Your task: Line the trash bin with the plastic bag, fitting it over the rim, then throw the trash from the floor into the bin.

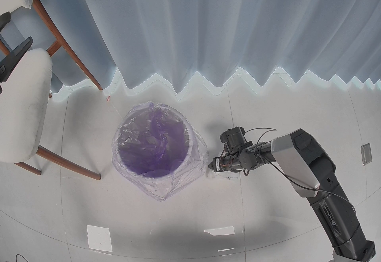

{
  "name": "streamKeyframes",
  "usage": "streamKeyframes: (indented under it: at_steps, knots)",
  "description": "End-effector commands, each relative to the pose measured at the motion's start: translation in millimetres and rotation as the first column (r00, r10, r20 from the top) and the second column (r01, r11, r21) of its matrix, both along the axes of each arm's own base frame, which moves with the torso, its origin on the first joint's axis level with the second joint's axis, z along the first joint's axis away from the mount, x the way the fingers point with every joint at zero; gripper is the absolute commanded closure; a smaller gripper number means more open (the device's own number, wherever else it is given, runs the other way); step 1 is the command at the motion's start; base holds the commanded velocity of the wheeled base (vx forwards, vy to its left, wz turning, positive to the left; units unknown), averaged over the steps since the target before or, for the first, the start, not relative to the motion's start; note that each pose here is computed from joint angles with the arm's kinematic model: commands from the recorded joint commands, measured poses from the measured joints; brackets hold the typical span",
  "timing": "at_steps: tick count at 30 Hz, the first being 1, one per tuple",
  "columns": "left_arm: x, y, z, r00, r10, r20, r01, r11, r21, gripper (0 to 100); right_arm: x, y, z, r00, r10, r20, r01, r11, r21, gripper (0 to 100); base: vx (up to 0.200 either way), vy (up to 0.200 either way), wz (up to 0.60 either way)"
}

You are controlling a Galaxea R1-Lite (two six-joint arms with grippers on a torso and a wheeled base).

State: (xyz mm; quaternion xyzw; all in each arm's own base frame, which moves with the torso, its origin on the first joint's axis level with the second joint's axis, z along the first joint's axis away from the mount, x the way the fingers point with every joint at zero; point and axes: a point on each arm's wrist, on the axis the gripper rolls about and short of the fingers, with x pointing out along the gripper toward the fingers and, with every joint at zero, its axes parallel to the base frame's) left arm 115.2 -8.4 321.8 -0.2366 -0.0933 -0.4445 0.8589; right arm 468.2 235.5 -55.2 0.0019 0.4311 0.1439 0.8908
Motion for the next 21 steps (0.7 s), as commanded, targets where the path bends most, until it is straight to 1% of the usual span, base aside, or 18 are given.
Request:
streamKeyframes:
  at_steps: [1,7,8,10,11,13,14,17,18,21]
  knots:
    - [-0.1,0.0,0.1,1.000,0.000,0.001,0.000,1.000,0.000,0,-1.1,2.2,-5.1,1.000,-0.003,-0.005,0.003,1.000,-0.005,100,0.000,0.000,0.00]
    - [-0.7,-0.5,0.3,1.000,-0.004,0.002,0.004,1.000,0.000,0,-2.0,6.2,3.8,0.999,-0.036,0.021,0.036,0.999,-0.011,100,0.000,0.000,0.00]
    - [-1.2,-0.6,0.5,1.000,-0.004,0.005,0.004,1.000,0.001,0,-4.2,10.4,19.3,0.998,-0.050,0.036,0.049,0.999,0.014,100,0.000,0.000,0.00]
    - [-1.2,-0.6,0.5,1.000,-0.004,0.005,0.004,1.000,0.001,0,-9.1,13.2,33.0,0.997,-0.068,0.035,0.066,0.997,0.041,100,0.000,0.000,0.00]
    - [-1.2,-0.6,0.5,1.000,-0.004,0.004,0.004,1.000,0.000,0,-16.4,13.7,51.9,0.995,-0.097,0.028,0.095,0.992,0.079,100,0.000,0.000,0.00]
    - [-1.3,-0.6,0.9,1.000,-0.004,0.005,0.004,1.000,0.000,0,-17.2,13.3,53.5,0.995,-0.100,0.027,0.098,0.992,0.082,100,0.000,0.000,0.00]
    - [-1.4,-0.6,1.0,1.000,-0.004,0.007,0.004,1.000,0.000,0,-34.9,6.2,86.9,0.991,-0.137,0.011,0.134,0.983,0.127,100,0.000,0.000,0.00]
    - [-1.7,-0.6,-1.0,1.000,-0.005,0.001,0.005,1.000,0.002,0,-61.7,-9.1,116.2,0.991,-0.130,0.019,0.126,0.979,0.158,100,0.000,0.000,0.00]
    - [-1.5,-0.7,-1.8,1.000,-0.007,-0.002,0.007,1.000,0.004,0,-66.2,-12.4,119.7,0.991,-0.130,0.023,0.124,0.979,0.163,100,0.000,0.000,0.00]
    - [2.2,-0.3,-13.0,0.997,-0.060,-0.043,0.062,0.997,0.049,0,-106.4,-29.3,149.8,0.991,-0.097,0.087,0.078,0.976,0.204,100,0.000,0.000,0.00]
